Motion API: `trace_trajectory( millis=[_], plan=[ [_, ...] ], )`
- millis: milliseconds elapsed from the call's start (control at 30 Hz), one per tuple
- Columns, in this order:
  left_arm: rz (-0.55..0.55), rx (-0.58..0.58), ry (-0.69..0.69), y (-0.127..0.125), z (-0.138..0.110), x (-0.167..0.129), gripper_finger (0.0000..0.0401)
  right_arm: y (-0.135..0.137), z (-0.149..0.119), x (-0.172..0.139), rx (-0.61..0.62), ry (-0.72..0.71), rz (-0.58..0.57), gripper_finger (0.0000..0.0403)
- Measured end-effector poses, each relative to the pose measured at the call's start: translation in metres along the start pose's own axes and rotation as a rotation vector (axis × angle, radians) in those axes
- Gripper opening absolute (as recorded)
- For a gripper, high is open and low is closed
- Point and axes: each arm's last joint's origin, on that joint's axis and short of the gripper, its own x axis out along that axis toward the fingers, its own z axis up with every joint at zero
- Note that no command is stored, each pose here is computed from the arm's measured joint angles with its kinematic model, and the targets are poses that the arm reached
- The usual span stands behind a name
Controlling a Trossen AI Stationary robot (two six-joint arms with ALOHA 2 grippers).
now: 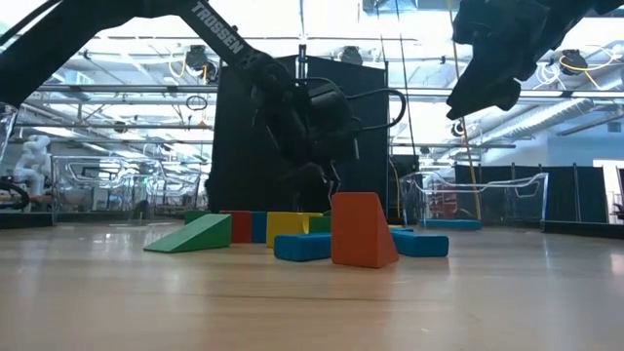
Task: Sort blocks by size
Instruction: Put the green rectangular block into the top right transparent bin
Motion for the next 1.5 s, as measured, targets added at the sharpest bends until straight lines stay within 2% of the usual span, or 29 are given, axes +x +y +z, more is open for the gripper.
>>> trace_trajectory(
  millis=[267, 600, 867, 1033, 1267, 1500],
  plan=[
    [0.045, 0.004, 0.008, 0.001, 0.001, -0.002, 0.0183, -0.002, -0.001, 0.0, 0.07, -0.028, -0.069, 0.0173],
    [0.058, -0.015, 0.008, 0.002, 0.002, -0.002, 0.0095, -0.002, 0.0, 0.002, 0.127, -0.056, -0.113, 0.0173],
    [0.059, -0.073, 0.006, 0.002, 0.002, -0.002, 0.0096, -0.001, -0.006, 0.025, 0.153, -0.035, -0.254, 0.0173],
    [0.065, -0.074, 0.008, 0.002, 0.003, -0.008, 0.0096, 0.0, -0.011, 0.036, 0.152, -0.006, -0.299, 0.0173],
    [0.11, -0.058, -0.074, 0.002, 0.019, -0.044, 0.0096, -0.001, -0.017, 0.044, 0.188, 0.03, -0.344, 0.0173],
    [0.124, -0.01, -0.128, -0.017, 0.036, -0.064, 0.0096, 0.007, -0.02, 0.054, 0.186, -0.008, -0.358, 0.0173]
  ],
)
